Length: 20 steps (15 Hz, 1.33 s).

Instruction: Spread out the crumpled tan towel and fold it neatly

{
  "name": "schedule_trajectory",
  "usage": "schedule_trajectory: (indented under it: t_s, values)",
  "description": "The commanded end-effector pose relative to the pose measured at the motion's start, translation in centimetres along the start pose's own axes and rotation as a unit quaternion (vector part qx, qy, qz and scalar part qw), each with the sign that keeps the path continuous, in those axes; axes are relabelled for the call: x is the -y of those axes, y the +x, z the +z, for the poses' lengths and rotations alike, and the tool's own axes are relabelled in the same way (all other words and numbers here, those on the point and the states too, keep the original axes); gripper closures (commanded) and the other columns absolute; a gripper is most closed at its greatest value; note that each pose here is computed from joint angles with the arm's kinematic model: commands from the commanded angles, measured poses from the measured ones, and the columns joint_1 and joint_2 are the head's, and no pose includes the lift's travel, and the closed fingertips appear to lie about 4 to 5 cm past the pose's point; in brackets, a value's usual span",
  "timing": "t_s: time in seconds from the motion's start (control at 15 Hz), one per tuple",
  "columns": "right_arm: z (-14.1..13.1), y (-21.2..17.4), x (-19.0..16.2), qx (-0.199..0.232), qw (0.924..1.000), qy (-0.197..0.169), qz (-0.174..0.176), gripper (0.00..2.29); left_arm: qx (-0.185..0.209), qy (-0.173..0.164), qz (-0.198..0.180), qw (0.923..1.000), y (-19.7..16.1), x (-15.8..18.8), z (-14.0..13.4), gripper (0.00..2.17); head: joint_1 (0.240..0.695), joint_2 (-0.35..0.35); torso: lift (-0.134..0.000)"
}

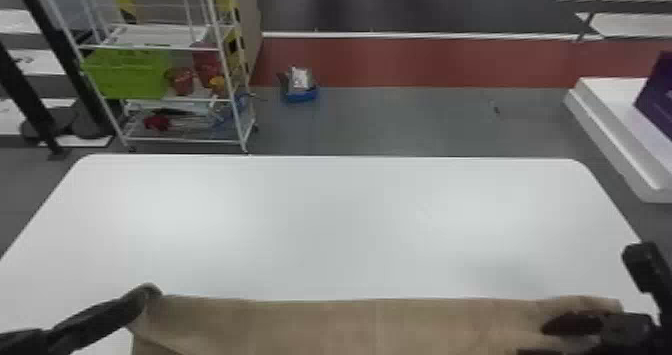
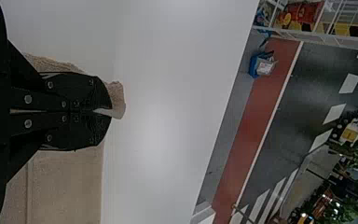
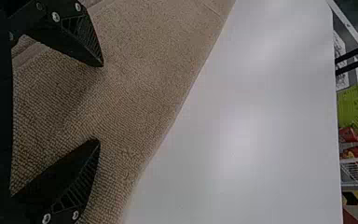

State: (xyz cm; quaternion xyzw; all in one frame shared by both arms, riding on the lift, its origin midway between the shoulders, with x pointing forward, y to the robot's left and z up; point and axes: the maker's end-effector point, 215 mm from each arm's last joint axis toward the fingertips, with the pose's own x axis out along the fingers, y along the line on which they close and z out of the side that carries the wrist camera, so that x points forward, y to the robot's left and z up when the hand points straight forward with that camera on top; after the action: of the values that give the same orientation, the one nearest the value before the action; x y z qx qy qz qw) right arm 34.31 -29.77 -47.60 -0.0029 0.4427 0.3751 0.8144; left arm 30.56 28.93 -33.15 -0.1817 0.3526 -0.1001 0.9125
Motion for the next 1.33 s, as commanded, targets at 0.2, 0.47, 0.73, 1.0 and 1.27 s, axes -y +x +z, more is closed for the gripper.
schedule_trajectory:
  t_s: [0.2,0.47,0.73,1.0,1.27]
  values:
    - [-0.1,-0.9,0.4,0.004,1.0000,0.001,-0.005,0.18,0.012,-0.084,-0.099,0.9915,-0.1,1.8,-0.2,2.04,0.695,-0.033,-0.122]
    - [0.5,-1.9,0.9,0.017,0.9998,-0.002,-0.011,0.18,0.013,-0.067,-0.048,0.9965,0.7,-2.2,1.1,2.04,0.695,-0.047,-0.122]
    - [0.8,-1.9,0.7,0.024,0.9997,-0.002,-0.009,0.18,-0.042,-0.015,0.043,0.9981,2.3,-5.8,-1.2,0.00,0.695,0.004,-0.122]
    - [1.6,-1.8,0.4,0.030,0.9995,-0.006,-0.007,0.18,-0.053,0.003,0.039,0.9978,1.8,-5.8,-1.5,0.03,0.695,0.037,-0.122]
    - [2.2,-1.5,0.2,0.035,0.9994,-0.007,-0.004,0.18,-0.047,0.046,0.078,0.9948,1.0,-7.5,-0.8,0.03,0.695,0.063,-0.122]
